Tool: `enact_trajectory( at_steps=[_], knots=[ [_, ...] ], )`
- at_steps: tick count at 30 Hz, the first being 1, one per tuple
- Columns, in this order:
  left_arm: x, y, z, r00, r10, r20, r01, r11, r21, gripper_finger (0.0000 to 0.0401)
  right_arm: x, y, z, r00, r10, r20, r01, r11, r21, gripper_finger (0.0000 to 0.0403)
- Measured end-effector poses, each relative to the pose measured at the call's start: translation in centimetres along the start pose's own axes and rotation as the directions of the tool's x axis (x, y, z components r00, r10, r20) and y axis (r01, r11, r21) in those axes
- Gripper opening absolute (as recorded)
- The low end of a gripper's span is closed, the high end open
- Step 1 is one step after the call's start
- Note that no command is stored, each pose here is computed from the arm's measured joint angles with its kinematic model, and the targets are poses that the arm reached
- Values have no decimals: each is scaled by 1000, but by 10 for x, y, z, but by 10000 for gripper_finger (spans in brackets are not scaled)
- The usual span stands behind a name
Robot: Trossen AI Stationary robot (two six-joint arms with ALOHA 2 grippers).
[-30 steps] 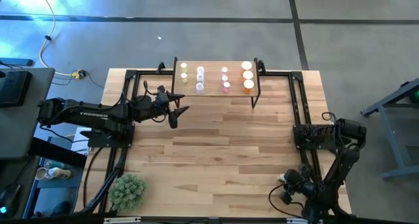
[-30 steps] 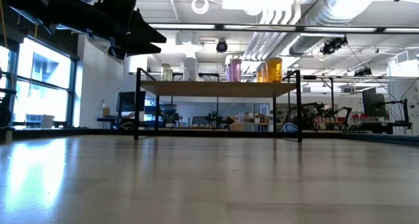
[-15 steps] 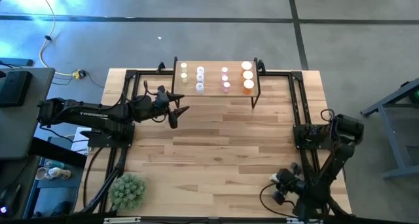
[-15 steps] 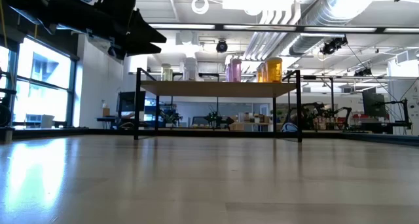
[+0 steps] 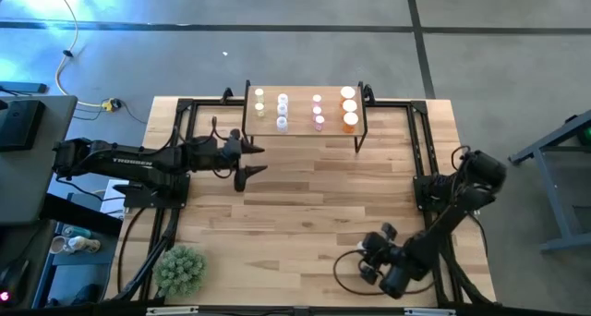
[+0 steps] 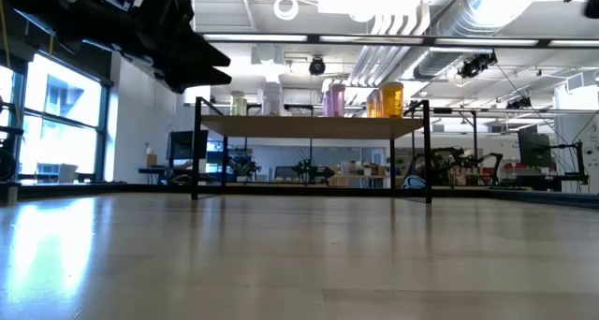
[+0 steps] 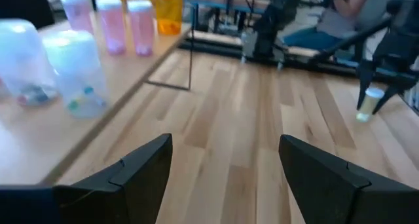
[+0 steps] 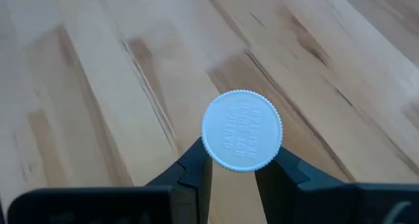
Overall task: Pick and place medicine bottles onto shelf by color
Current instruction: Put the yellow pill bottle aligned with the other yellow pill bottles on the shelf
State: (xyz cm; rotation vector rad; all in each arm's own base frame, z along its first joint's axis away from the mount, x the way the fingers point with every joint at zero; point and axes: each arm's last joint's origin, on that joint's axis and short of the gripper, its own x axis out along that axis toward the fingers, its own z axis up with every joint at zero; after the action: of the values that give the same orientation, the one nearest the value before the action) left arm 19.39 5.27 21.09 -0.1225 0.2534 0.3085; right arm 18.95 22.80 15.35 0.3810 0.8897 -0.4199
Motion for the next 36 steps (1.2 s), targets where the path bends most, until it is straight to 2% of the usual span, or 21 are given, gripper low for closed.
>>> enact_trajectory(
  at_steps=[10,23,30,36],
  knots=[
    [-1,-11,-4,998,-54,-39,57,997,60,271,32,8,58,992,119,50,-113,988,-109,84],
    [-5,-39,-6,982,-187,-39,189,980,62,271,63,-3,133,948,268,170,-223,944,-245,84],
    [-7,-47,-6,973,-231,-28,231,972,34,271,71,-13,171,912,323,252,-255,929,-267,84],
    [-9,-53,-6,966,-257,-23,258,966,33,271,61,-12,212,882,367,296,-276,911,-306,84]
  ],
)
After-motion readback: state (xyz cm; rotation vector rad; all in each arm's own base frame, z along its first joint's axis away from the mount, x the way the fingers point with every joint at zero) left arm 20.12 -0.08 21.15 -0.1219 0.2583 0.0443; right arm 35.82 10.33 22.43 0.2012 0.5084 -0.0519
